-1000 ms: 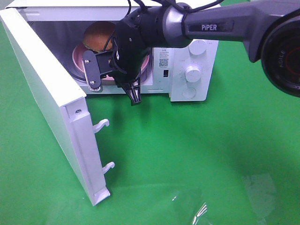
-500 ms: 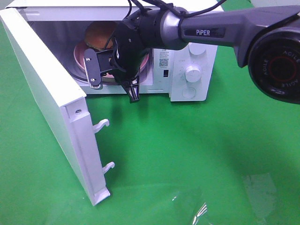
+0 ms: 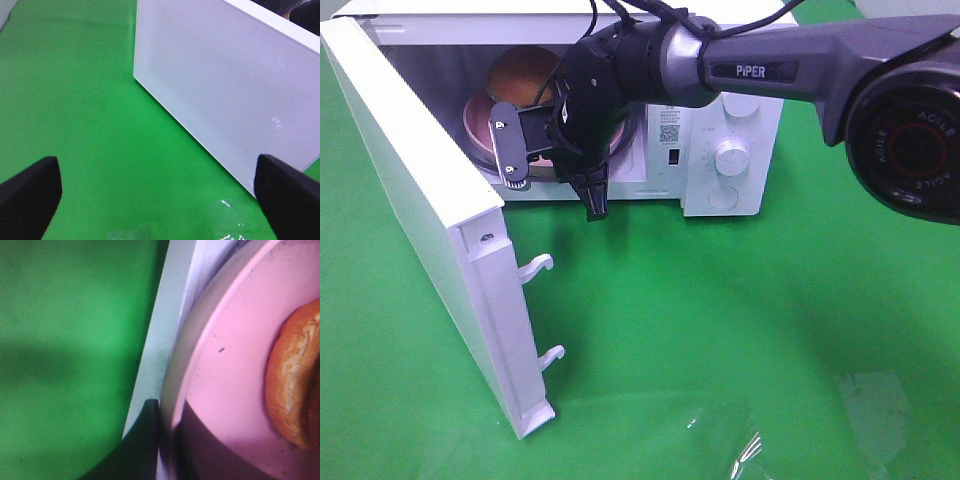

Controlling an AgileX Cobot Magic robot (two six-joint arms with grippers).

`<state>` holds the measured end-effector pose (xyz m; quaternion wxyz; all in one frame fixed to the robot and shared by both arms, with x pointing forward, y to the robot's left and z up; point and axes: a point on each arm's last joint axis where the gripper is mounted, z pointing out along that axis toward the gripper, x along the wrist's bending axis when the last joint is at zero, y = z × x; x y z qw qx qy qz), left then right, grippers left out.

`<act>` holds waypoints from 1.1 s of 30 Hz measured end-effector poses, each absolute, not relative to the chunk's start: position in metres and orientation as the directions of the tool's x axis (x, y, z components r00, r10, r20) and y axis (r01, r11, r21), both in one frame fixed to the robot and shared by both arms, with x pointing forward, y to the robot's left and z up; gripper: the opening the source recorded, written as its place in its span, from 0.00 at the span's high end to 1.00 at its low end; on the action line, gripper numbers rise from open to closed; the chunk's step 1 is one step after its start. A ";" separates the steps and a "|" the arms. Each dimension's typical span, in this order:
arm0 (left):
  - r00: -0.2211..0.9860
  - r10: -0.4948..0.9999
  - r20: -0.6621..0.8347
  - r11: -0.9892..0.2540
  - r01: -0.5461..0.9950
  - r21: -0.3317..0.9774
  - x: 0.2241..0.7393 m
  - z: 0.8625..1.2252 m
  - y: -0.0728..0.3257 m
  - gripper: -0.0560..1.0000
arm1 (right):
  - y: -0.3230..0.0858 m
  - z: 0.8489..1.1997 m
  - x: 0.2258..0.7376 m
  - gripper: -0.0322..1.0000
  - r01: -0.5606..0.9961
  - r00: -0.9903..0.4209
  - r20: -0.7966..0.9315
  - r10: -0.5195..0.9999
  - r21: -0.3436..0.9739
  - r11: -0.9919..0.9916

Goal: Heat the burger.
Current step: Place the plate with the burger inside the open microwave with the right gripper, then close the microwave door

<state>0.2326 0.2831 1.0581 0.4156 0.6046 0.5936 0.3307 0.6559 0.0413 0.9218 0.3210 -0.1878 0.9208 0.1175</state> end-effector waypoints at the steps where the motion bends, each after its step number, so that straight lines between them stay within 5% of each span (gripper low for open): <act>1: 0.077 0.993 -0.094 0.050 0.443 0.895 0.233 1.058 0.283 0.04 | 0.042 0.922 0.656 0.91 -0.421 -0.724 -0.636 -0.268 0.099 0.902; 9: 0.077 0.993 -0.094 0.050 0.443 0.895 0.233 1.058 0.283 0.04 | 0.043 0.925 0.657 0.86 -0.423 -0.715 -0.650 -0.258 0.109 0.900; 18: 0.077 0.993 -0.094 0.050 0.443 0.895 0.233 1.058 0.283 0.04 | 0.045 0.929 0.658 0.60 -0.397 -0.720 -0.665 -0.200 0.158 0.904; 29: 0.077 0.993 -0.094 0.050 0.443 0.895 0.233 1.058 0.283 0.04 | 0.038 0.937 0.650 0.56 -0.385 -0.729 -0.658 -0.188 0.168 0.907; 33: 0.077 0.993 -0.094 0.050 0.443 0.895 0.233 1.058 0.283 0.04 | 0.030 0.939 0.641 0.47 -0.398 -0.712 -0.680 -0.176 0.184 0.899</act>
